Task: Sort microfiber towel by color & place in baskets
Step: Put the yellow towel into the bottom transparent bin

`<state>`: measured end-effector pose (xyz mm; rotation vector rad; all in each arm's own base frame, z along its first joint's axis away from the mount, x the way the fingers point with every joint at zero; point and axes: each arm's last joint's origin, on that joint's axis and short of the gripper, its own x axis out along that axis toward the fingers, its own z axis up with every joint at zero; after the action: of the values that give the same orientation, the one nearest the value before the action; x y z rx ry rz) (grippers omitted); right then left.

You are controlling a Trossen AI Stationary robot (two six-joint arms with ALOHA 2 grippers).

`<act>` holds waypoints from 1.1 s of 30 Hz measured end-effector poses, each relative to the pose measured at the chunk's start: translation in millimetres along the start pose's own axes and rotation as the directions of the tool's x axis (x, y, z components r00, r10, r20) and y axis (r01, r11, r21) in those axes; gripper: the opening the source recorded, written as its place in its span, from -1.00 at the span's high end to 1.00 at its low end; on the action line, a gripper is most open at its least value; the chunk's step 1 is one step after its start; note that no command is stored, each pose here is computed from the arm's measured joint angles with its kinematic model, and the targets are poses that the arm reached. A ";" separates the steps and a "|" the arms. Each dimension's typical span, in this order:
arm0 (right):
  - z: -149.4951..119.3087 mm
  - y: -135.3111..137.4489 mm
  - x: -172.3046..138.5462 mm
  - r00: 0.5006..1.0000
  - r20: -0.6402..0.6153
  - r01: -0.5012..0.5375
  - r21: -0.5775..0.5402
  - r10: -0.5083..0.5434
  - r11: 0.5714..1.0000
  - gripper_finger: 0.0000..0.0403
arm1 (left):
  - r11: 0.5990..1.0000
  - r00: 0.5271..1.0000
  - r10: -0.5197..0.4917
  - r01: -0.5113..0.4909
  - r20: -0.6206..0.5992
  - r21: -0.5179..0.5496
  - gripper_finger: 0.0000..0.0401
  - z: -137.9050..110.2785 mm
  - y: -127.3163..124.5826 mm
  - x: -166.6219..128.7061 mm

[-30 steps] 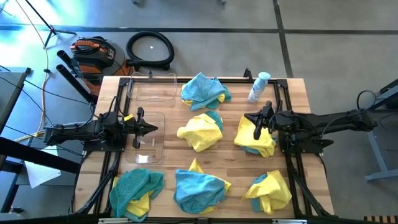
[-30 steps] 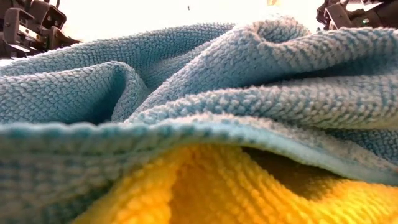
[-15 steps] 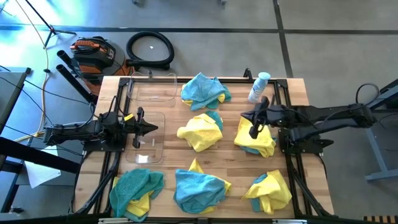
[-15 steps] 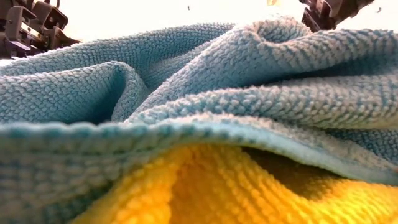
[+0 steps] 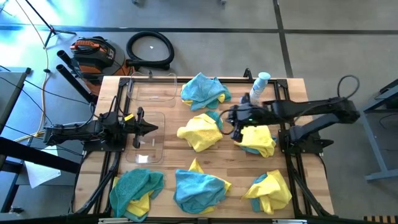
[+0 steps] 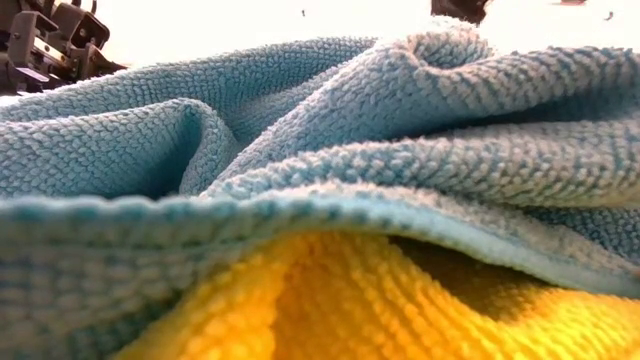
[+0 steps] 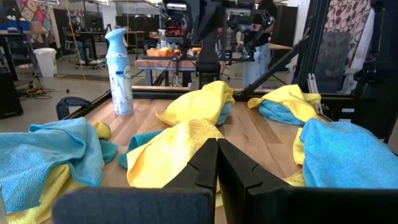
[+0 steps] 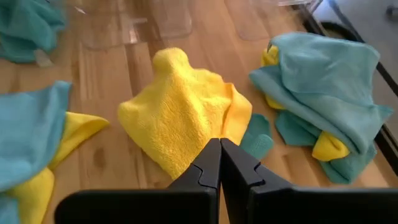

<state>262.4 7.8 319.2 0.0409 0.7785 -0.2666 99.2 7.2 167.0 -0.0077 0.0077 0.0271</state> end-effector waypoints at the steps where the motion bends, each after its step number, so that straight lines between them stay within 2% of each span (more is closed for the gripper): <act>1: 3.1 1.9 5.7 1.000 -0.018 0.004 -0.007 -0.004 1.000 1.00 | 1.000 1.000 0.000 0.000 0.000 0.000 1.00 0.0 0.0 0.0; 10: 18.3 19.8 59.5 0.972 -0.233 0.021 -0.064 -0.035 0.998 1.00 | 1.000 1.000 0.000 0.000 0.000 0.000 1.00 0.0 0.0 0.0; 16: 19.8 31.5 96.8 0.944 -0.328 -0.052 -0.055 0.031 0.997 1.00 | 1.000 1.000 0.000 0.000 -0.001 0.000 1.00 -0.1 0.0 0.0; 19: 15.7 33.6 115.7 0.926 -0.369 -0.090 -0.008 0.081 0.996 0.98 | 1.000 1.000 0.000 0.000 -0.001 0.000 1.00 -0.1 0.0 0.0; 22: 10.0 32.1 133.1 0.906 -0.411 -0.092 0.049 0.104 0.995 0.84 | 1.000 1.000 0.000 0.000 -0.001 0.000 1.00 -0.1 0.0 0.0; 26: 5.1 27.6 147.6 0.894 -0.439 -0.070 0.064 0.091 0.996 0.52 | 1.000 1.000 0.000 0.000 -0.001 0.000 1.00 -0.1 0.0 0.0; 30: 6.8 24.5 152.3 0.904 -0.419 -0.061 0.070 0.085 0.996 0.23 | 1.000 1.000 0.000 0.000 -0.001 0.000 1.00 -0.1 0.0 0.0; 33: 11.1 23.7 154.4 0.925 -0.373 -0.055 0.050 0.069 0.997 0.09 | 1.000 1.000 0.000 0.000 -0.001 0.000 1.00 -0.1 0.0 0.0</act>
<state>381.0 -5.2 217.8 0.1571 1.1518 -0.2159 99.2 7.2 166.9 -0.0072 0.0085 0.0275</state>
